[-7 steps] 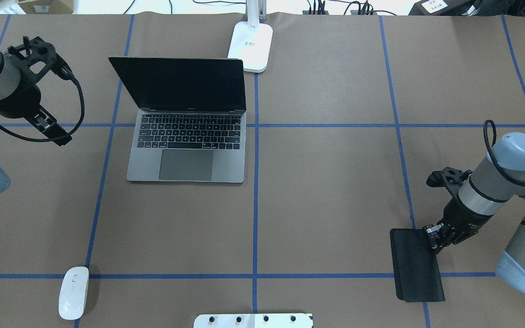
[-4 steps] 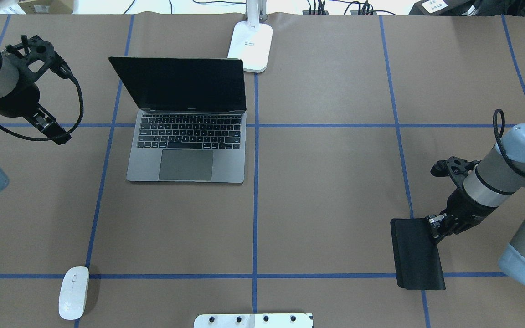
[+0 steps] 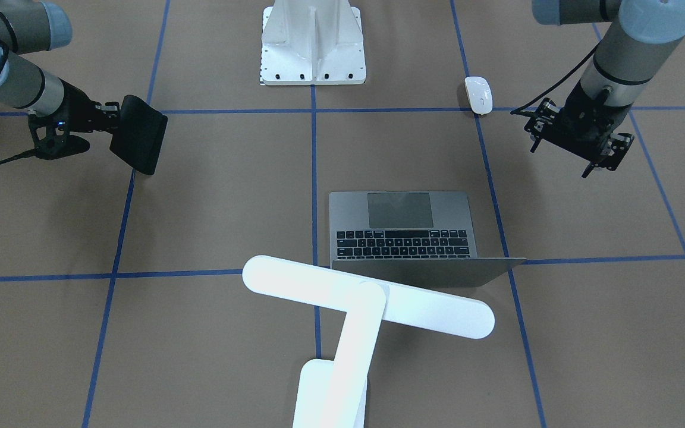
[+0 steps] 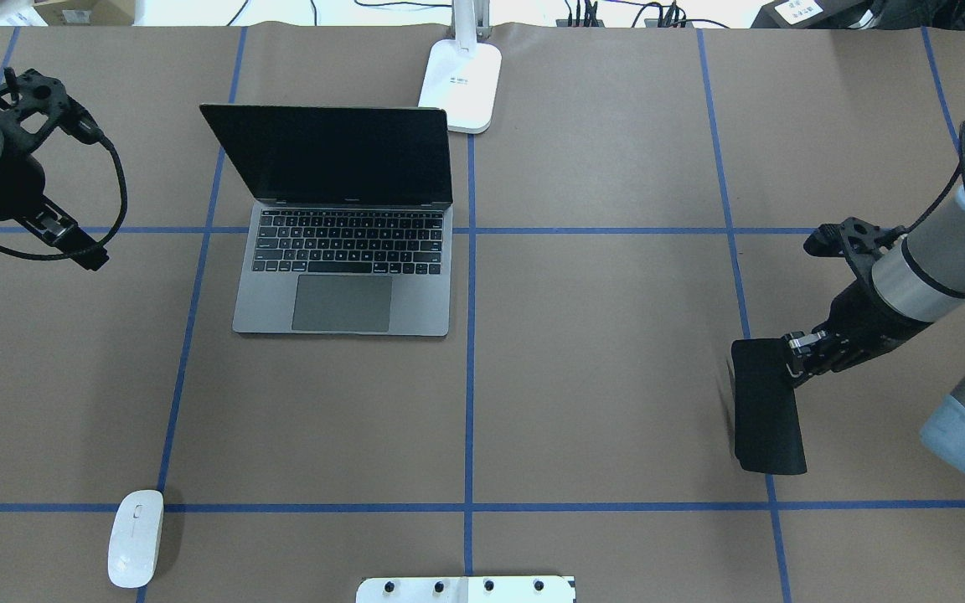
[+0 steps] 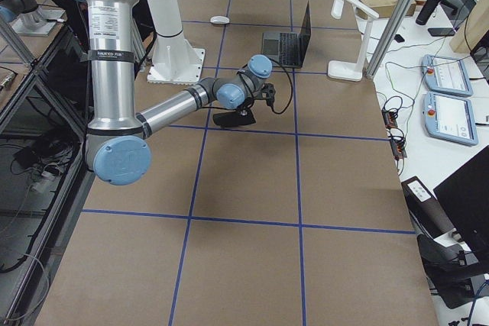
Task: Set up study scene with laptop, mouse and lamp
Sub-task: 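Carry the mouse pad with the right gripper beside the laptop and release it, then lower the left gripper onto the white mouse and grasp it while the right arm rises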
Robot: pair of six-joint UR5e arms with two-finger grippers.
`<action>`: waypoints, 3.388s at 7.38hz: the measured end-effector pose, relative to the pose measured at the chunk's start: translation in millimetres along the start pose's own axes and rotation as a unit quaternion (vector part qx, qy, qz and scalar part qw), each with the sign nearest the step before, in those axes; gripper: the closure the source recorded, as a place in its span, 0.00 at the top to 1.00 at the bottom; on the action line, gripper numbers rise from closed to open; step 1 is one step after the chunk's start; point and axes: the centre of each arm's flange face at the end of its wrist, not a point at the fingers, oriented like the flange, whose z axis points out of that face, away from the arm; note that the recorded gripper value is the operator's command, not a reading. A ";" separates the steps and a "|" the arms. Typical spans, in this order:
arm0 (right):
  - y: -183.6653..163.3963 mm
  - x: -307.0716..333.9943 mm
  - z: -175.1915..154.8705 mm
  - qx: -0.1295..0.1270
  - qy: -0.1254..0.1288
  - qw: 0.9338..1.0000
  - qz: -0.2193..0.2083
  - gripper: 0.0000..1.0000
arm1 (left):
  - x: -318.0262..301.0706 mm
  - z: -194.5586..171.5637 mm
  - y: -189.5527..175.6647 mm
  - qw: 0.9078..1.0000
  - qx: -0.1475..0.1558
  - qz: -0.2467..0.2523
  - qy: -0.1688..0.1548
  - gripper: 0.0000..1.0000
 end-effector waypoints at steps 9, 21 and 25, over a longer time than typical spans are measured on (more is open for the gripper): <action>-216.5 -212.8 -100.9 -0.034 0.121 0.989 -0.079 0.13 | -1.5 90.0 135.9 0.929 0.008 -0.363 0.070 0.99; -190.4 -223.4 -131.6 -0.033 0.124 0.987 -0.095 1.00 | 126.2 143.8 174.7 0.956 -0.096 -0.259 0.103 0.99; -192.4 -207.5 -120.5 -0.017 0.116 0.984 -0.133 1.00 | 141.8 165.9 184.0 0.957 -0.122 -0.244 0.099 0.99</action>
